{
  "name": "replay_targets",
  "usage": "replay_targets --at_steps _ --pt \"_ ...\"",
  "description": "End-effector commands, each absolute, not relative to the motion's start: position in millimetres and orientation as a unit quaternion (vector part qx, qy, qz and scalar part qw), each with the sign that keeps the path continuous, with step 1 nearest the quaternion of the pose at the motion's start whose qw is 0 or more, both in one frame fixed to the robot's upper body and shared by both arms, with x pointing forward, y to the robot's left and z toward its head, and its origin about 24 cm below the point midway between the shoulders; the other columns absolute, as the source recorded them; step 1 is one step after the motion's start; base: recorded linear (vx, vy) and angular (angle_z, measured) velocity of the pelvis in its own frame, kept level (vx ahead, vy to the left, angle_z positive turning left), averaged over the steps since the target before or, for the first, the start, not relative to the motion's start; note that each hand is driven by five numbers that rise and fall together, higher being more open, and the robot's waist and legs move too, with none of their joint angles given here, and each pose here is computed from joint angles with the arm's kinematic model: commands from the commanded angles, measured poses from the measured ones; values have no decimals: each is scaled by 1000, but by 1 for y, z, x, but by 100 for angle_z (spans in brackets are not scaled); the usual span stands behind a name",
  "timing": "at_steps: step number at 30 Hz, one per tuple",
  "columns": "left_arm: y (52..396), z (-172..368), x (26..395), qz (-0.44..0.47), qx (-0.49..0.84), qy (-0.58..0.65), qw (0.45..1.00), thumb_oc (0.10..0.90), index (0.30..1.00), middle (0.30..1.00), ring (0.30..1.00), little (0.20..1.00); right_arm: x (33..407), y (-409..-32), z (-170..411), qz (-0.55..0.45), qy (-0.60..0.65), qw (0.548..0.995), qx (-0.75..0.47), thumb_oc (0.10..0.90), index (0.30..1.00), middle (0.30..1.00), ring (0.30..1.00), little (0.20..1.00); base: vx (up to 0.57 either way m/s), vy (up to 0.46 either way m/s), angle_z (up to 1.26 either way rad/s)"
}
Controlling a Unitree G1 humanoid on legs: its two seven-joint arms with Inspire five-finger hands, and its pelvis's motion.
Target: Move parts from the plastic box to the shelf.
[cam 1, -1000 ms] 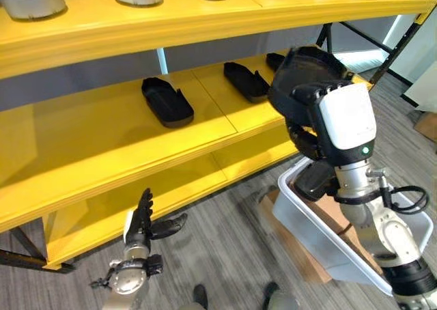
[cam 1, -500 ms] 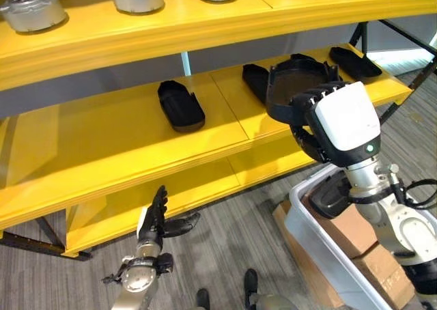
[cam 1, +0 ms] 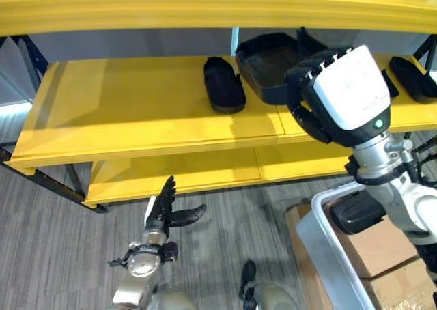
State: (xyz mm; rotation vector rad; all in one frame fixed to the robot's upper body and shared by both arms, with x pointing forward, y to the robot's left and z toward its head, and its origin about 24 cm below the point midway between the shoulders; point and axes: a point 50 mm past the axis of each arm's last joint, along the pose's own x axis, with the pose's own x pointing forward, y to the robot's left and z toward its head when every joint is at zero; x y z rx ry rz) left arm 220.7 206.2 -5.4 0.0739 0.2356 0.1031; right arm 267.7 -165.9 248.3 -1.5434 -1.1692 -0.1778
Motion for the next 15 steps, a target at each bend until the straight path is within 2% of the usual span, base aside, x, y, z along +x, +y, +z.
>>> replay_targets --at_steps 1,9,15 --pt "211 40 229 60 19 -1 998 900 1000 1000 1000 1000 243 -151 301 -160 -602 526 -580 400 300 300 300 300 178 383 -4" --pt "219 46 230 54 59 -8 997 900 1000 1000 1000 1000 240 -147 301 -174 -604 522 -576 400 300 300 300 300 86 216 33" --pt "222 42 225 66 54 -1 996 900 1000 1000 1000 1000 243 -144 298 -162 -596 529 -582 400 300 300 300 300 50 88 8"
